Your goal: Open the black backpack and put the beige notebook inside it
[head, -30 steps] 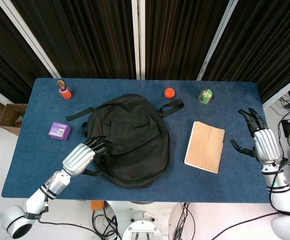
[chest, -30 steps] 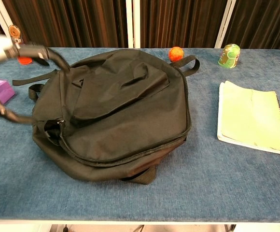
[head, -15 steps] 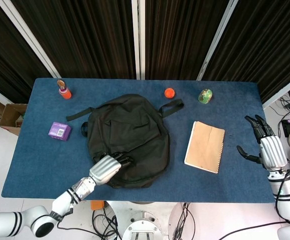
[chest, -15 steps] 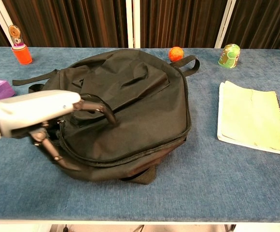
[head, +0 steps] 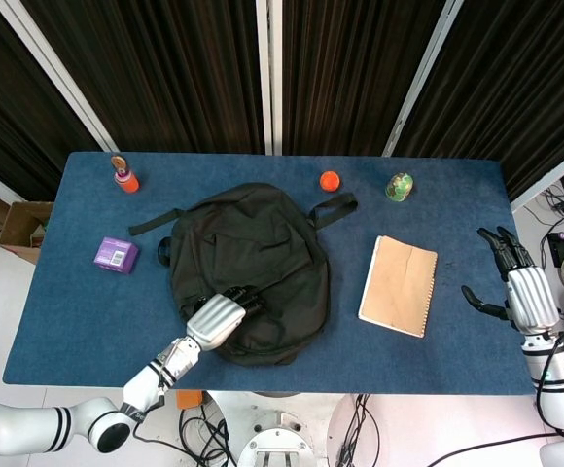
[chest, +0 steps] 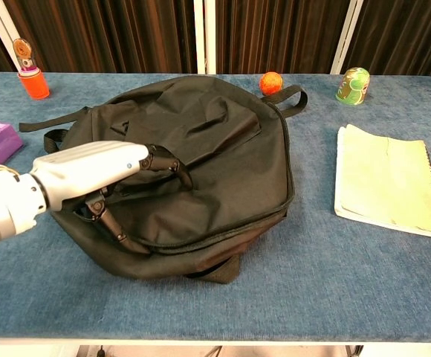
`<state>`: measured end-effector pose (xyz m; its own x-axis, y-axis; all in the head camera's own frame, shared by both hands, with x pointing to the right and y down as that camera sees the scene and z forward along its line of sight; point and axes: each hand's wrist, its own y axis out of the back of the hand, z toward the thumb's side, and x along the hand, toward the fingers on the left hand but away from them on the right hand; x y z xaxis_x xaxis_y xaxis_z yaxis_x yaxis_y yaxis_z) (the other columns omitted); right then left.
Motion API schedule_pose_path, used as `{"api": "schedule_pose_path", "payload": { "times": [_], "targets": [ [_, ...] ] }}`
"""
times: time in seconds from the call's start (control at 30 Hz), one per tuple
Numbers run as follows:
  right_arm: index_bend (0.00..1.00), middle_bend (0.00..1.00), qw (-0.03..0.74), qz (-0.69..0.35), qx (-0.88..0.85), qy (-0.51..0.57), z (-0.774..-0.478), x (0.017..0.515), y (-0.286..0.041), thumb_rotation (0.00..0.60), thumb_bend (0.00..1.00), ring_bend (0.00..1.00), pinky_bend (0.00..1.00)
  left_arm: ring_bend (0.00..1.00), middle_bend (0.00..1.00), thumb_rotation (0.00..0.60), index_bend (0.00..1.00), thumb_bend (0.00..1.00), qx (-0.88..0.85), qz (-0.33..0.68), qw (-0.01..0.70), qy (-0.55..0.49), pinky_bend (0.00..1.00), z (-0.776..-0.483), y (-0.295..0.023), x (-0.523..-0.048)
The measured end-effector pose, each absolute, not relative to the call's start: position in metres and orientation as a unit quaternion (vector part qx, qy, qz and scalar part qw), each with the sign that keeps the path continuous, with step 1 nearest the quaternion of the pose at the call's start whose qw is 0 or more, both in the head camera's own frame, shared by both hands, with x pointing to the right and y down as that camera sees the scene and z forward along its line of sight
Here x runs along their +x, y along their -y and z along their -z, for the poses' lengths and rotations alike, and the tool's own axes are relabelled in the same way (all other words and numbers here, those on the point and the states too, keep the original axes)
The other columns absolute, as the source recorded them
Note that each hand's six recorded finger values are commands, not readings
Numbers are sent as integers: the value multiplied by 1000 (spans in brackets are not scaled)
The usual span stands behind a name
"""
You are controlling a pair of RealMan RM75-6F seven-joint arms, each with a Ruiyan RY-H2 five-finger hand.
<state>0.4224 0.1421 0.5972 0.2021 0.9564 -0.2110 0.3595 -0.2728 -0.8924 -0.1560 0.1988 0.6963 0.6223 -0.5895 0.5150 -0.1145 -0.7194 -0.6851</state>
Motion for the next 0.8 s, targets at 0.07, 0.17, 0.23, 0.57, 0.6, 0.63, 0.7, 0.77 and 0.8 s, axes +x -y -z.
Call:
{"api": "schedule_pose_path", "payload": {
  "times": [0.07, 0.17, 0.23, 0.57, 0.6, 0.63, 0.7, 0.77, 0.8],
  "targets": [
    [75, 156, 363, -410, -685, 481, -598, 423, -142, 600, 239, 37, 205, 214, 343, 600, 361, 177, -844, 378, 310, -221, 230, -697, -196, -156],
    [76, 156, 362, -412, -684, 481, -599, 424, -143, 600, 239, 37, 205, 287, 427, 600, 417, 248, -844, 371, 305, -239, 262, -697, -192, -156],
    [76, 156, 361, -412, -685, 481, -599, 424, -143, 600, 239, 37, 205, 318, 458, 600, 441, 286, -845, 364, 300, -253, 282, -696, -190, -156],
    [75, 156, 359, -413, -691, 473, -602, 422, -144, 600, 239, 37, 205, 483, 623, 600, 586, 343, -832, 319, 277, -360, 411, -682, -165, -165],
    [76, 156, 359, -414, -693, 469, -602, 422, -145, 600, 238, 37, 205, 484, 625, 600, 587, 346, -829, 314, 272, -374, 412, -680, -160, -167],
    [76, 156, 359, -417, -697, 461, -603, 421, -147, 600, 238, 37, 205, 484, 625, 600, 588, 348, -826, 309, 263, -391, 412, -677, -154, -170],
    [76, 157, 361, -425, -702, 443, -605, 421, -151, 600, 239, 37, 205, 484, 625, 600, 588, 348, -821, 307, 247, -414, 412, -674, -144, -175],
    [82, 161, 366, -439, -705, 420, -608, 421, -155, 600, 240, 37, 205, 484, 622, 600, 587, 351, -815, 306, 225, -438, 412, -671, -131, -181],
    [88, 163, 369, -446, -705, 409, -609, 421, -157, 600, 239, 37, 205, 483, 620, 600, 588, 353, -812, 307, 213, -448, 412, -670, -126, -184]
  ]
}}
